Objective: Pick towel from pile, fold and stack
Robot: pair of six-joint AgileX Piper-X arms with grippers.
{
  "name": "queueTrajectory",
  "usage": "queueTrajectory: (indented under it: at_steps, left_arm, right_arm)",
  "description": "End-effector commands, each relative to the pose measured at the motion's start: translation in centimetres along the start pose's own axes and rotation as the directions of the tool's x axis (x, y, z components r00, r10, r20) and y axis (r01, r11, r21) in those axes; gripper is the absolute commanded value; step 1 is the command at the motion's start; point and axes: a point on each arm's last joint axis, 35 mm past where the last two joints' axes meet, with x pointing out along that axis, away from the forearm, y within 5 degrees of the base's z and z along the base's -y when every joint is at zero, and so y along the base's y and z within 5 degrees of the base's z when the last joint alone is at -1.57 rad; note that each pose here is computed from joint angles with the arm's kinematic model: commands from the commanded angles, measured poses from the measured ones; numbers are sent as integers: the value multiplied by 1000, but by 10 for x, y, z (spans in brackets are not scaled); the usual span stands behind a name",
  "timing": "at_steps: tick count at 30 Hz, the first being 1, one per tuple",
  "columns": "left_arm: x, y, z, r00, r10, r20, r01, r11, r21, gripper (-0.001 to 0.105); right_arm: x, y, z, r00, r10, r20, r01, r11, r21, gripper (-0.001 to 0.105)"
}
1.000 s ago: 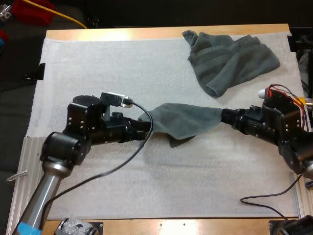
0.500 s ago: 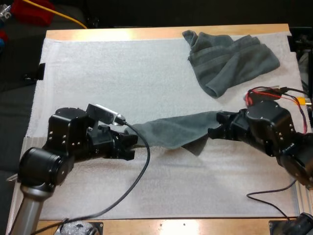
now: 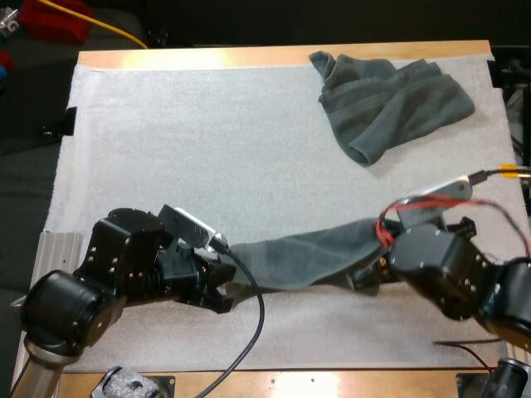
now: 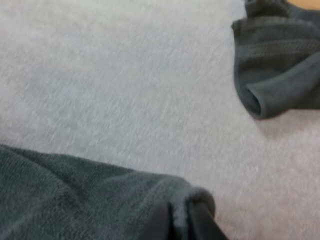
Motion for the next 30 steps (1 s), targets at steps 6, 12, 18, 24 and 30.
queueTrajectory:
  at_steps: [6, 12, 18, 24, 30]
  left_arm:
    - [-7, -1, -9, 999, 34, -19, -35, 999, -7, 0]
    - [-3, 4, -12, 996, 77, -45, -77, 997, 2, 0]
    - [13, 16, -19, 986, 147, -78, -149, 989, -12, 0]
    - [35, 25, -14, 982, 173, -78, -175, 985, -12, 0]
    - [64, 35, 2, 977, 187, -100, -188, 982, -4, 0]
  right_arm:
    - [-17, 14, -13, 999, 17, -43, -17, 1000, 7, 1]
    - [-18, 19, -19, 998, -11, -58, 11, 1000, -1, 1]
    - [13, 30, -31, 987, -63, -149, 55, 997, -54, 1]
    - [59, 37, -33, 973, -126, -193, 112, 990, -83, 1]
    - [97, 25, -19, 972, -142, -189, 132, 989, -63, 1]
